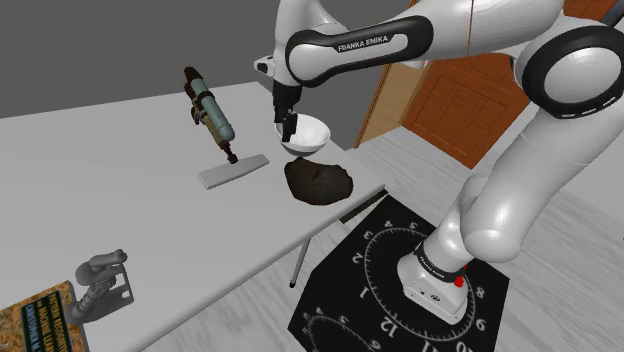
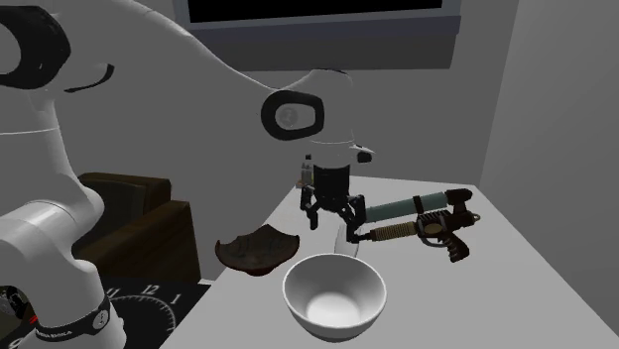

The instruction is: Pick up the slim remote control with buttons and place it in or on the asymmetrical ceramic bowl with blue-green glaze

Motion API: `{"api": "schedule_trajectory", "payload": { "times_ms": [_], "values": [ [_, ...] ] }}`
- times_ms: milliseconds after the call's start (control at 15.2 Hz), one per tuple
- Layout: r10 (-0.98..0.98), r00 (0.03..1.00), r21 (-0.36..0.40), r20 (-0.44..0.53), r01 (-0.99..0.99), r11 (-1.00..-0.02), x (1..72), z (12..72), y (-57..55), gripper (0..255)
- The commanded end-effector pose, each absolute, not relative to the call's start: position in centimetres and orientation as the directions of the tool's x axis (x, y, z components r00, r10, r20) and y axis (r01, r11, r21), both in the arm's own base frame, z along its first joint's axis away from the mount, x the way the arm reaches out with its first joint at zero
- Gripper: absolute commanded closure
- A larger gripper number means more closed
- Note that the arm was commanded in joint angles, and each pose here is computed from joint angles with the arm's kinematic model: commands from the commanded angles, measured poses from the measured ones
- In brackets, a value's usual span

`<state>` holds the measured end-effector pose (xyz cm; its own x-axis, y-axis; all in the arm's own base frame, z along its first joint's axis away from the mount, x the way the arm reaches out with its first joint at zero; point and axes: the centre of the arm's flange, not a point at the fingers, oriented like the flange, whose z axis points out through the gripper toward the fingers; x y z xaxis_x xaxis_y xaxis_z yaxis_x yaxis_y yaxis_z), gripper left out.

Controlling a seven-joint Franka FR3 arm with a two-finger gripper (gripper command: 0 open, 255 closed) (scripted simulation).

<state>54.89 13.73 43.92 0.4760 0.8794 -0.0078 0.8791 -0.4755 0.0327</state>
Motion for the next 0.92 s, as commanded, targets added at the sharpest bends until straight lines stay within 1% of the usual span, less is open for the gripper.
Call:
{"api": "schedule_trajectory", "payload": {
  "times_ms": [0, 528, 858],
  "values": [
    [0.913, 0.409, 0.028, -0.002, 0.912, -0.409, 56.0, 42.2, 15.6, 0],
    [0.991, 0.134, 0.010, 0.023, 0.991, -0.134, 58.8, 37.0, 23.9, 0],
    [0.991, 0.130, 0.010, 0.023, 0.991, -0.131, 58.8, 34.9, 24.1, 0]
  ]
}}
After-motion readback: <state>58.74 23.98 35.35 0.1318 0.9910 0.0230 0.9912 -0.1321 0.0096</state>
